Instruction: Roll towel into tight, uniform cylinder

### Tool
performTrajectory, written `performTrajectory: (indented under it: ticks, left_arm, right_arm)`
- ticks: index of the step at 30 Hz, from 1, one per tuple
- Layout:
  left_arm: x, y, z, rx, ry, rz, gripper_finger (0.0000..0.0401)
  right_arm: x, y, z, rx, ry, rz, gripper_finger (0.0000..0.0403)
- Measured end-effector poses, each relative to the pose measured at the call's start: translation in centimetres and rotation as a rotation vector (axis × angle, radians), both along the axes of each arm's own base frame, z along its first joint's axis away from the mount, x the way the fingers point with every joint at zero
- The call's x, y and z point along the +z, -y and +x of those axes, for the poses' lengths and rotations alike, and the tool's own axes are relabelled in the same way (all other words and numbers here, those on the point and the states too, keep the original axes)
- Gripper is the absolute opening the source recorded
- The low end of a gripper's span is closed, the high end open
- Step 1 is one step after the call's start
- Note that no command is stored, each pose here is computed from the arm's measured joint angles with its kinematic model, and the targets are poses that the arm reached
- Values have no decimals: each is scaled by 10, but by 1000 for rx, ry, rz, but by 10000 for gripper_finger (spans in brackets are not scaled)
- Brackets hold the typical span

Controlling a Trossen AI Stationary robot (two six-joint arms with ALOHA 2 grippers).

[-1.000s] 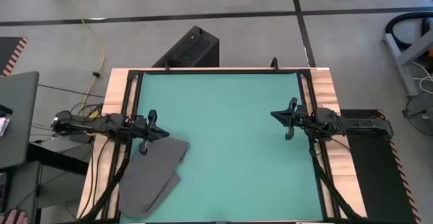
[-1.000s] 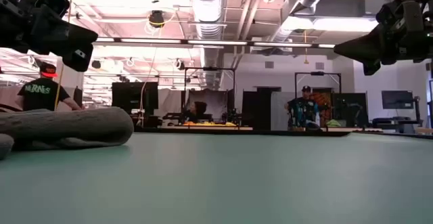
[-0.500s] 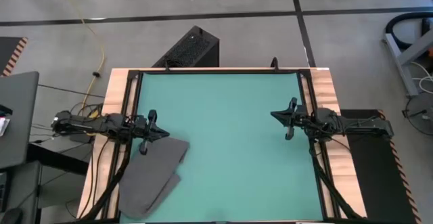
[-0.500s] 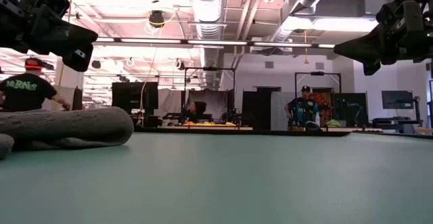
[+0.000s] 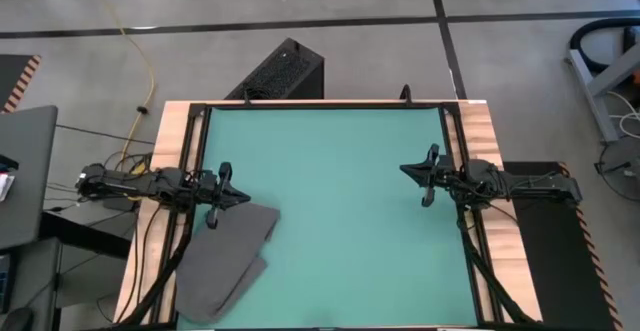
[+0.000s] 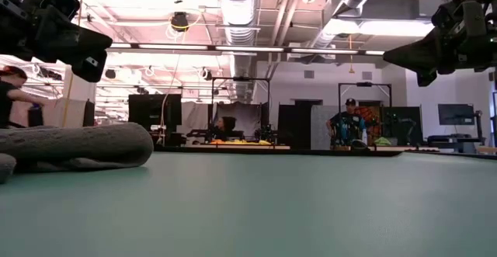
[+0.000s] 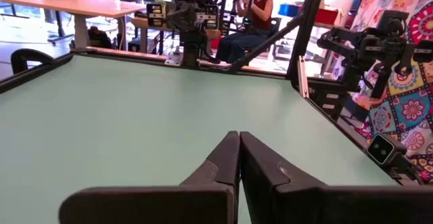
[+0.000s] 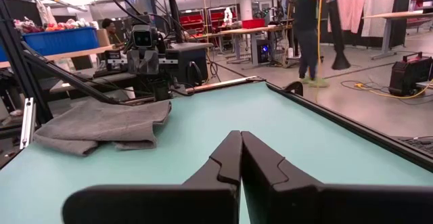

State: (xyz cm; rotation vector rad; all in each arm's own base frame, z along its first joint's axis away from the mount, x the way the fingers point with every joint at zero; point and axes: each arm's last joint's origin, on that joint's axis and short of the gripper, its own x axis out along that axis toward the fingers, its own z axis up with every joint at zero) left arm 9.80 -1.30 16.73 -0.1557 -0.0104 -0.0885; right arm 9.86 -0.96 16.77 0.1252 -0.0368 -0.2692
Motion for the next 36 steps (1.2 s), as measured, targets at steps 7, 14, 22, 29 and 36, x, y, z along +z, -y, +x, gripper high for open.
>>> performTrajectory:
  ticks: [7,14,22,29,36]
  left_arm:
    - [0,0,0,0,-1,0,0]
    - [0,0,0,0,0,0,0]
    - [0,0,0,3,4,-1,0]
    - [1,-1,0,25,-4,-136,0]
    - [3,-2,0,51,22,-174,1]
  right_arm:
    - [0,0,0,0,0,0,29]
    - [0,0,0,0,0,0,29]
    - [0,0,0,0,0,0,29]
    - [0,0,0,4,68,227,29]
    - [7,0,0,12,145,242,29]
